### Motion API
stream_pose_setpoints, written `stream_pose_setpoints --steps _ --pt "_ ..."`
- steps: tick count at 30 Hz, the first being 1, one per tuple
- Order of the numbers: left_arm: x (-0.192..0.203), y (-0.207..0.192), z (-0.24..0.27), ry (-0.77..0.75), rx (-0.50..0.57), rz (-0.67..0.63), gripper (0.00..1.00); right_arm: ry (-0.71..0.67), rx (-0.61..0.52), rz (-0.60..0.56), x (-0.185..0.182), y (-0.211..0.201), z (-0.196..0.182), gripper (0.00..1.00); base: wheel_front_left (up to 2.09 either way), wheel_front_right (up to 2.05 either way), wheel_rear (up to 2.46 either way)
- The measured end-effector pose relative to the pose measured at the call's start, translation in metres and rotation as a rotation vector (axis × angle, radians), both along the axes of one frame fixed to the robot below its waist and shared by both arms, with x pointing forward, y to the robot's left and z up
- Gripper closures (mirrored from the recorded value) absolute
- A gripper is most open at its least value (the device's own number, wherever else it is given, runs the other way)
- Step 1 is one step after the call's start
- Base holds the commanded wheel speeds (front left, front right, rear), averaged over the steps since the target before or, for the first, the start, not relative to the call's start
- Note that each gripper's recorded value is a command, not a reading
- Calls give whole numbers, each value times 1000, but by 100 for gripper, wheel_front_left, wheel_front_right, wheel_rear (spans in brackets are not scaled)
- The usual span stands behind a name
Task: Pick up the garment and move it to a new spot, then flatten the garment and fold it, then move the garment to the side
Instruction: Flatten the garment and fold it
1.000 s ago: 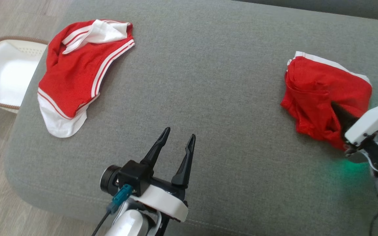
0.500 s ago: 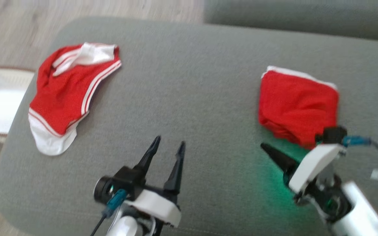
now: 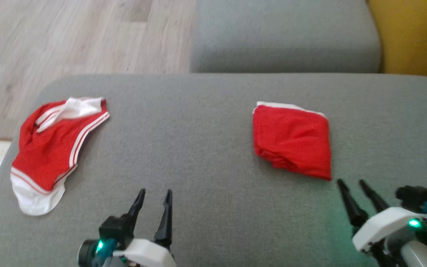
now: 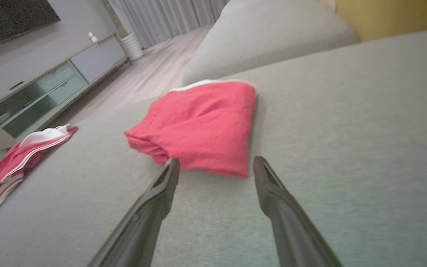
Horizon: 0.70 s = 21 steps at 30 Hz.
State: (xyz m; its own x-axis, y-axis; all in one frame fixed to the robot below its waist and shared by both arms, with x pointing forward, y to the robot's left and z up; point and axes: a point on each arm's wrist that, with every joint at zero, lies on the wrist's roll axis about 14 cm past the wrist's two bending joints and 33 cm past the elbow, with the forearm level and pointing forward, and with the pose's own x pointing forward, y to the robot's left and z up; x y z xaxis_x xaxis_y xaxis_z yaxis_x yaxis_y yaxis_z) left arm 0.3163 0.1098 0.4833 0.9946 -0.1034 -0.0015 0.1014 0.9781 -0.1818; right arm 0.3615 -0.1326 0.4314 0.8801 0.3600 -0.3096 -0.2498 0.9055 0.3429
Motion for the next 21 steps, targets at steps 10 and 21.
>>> stream_pose_setpoints --steps 10,21 --pt "-23 5 -1 -26 74 5 0 -225 -120 -134 -23 -37 19 0 0 0 0" --pt "-34 16 14 -90 109 51 0 -405 -132 -125 -50 -11 56 0 0 0 0"
